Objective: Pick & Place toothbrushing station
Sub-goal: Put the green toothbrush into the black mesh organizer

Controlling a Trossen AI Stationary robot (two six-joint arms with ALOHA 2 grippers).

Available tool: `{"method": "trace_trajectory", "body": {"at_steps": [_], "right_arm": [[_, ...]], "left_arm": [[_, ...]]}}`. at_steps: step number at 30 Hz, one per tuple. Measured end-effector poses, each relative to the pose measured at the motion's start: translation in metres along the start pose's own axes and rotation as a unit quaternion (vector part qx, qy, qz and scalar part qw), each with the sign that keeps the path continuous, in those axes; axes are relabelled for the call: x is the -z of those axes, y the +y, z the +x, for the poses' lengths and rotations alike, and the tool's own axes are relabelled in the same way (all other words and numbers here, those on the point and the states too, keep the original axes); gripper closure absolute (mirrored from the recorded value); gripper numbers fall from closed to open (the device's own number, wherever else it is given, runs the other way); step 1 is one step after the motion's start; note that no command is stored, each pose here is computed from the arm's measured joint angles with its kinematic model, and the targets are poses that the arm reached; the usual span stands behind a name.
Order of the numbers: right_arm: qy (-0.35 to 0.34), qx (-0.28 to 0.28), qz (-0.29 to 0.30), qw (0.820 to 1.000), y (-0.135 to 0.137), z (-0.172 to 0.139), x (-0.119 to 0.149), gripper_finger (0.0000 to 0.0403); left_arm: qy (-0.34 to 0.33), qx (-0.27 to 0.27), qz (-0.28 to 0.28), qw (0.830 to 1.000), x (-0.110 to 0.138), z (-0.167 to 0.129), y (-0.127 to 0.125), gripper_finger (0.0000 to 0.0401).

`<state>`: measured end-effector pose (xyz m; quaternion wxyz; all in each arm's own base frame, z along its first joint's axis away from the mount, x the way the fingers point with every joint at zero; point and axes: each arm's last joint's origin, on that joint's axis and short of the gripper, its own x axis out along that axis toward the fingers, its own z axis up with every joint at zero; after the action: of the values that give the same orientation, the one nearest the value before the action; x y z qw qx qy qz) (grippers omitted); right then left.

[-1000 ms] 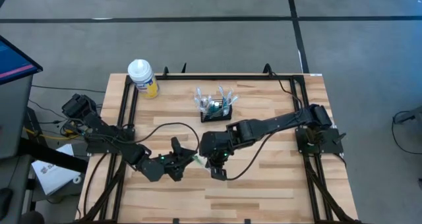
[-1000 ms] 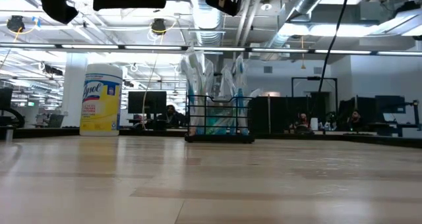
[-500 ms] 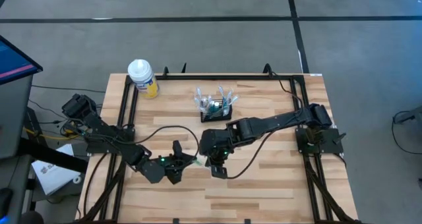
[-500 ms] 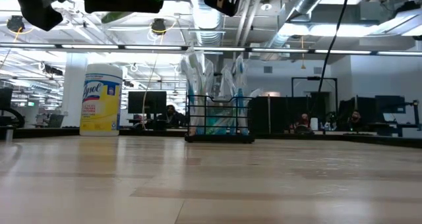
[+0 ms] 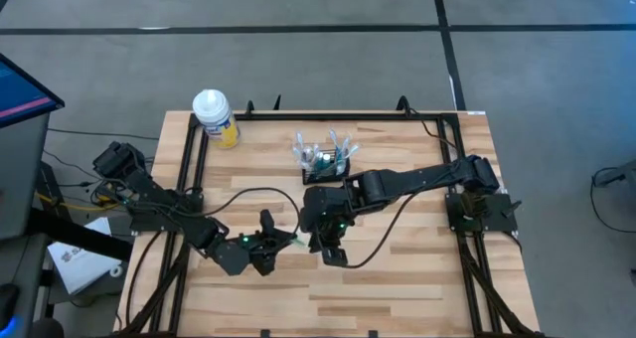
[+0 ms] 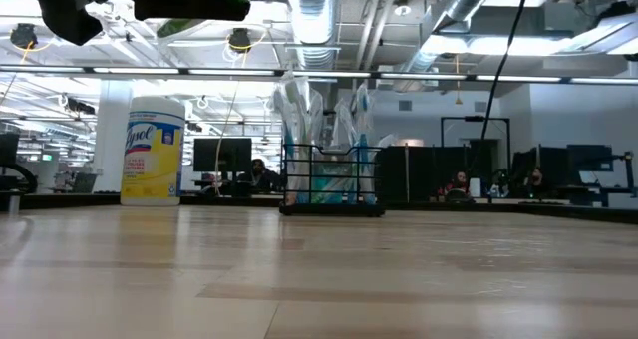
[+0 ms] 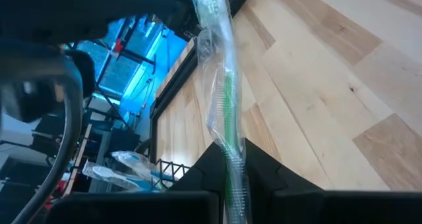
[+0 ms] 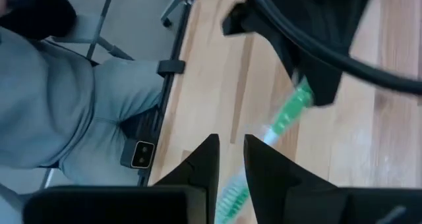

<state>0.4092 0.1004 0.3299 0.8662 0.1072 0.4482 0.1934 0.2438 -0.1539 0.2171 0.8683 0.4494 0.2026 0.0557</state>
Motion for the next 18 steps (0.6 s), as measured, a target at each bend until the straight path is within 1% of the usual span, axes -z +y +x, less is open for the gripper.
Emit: {"method": "trace_trajectory", "body": {"at_steps": [3, 5, 11, 12, 14, 16, 18], "right_arm": [[-0.003, 0.001, -0.014, 1.000, 0.001, -0.005, -0.003, 0.0340], [0.003, 0.012, -0.020, 1.000, 0.000, -0.008, -0.003, 0.0340], [0.024, 0.109, -0.022, 0.994, -0.003, -0.025, 0.005, 0.0340], [0.030, 0.118, -0.023, 0.992, -0.001, -0.028, 0.008, 0.0340], [0.012, 0.126, -0.029, 0.992, 0.003, -0.035, 0.005, 0.0340], [0.024, 0.152, -0.033, 0.988, 0.011, -0.045, 0.012, 0.0340], [0.006, 0.172, -0.041, 0.984, 0.017, -0.052, 0.011, 0.0340]], "left_arm": [[0.000, 0.000, 0.000, 1.000, 0.000, 0.000, 0.000, 0.0386], [0.000, 0.001, -0.005, 1.000, 0.000, 0.000, 0.000, 0.0386], [0.000, 0.002, -0.009, 1.000, 0.000, 0.000, 0.000, 0.0386], [0.000, 0.002, -0.011, 1.000, 0.000, 0.000, 0.000, 0.0386], [0.000, 0.003, -0.015, 1.000, 0.000, 0.000, 0.000, 0.0386], [0.001, 0.003, -0.016, 1.000, 0.001, 0.000, -0.001, 0.0386], [0.001, 0.004, -0.020, 1.000, 0.001, 0.000, -0.001, 0.0386]]}}
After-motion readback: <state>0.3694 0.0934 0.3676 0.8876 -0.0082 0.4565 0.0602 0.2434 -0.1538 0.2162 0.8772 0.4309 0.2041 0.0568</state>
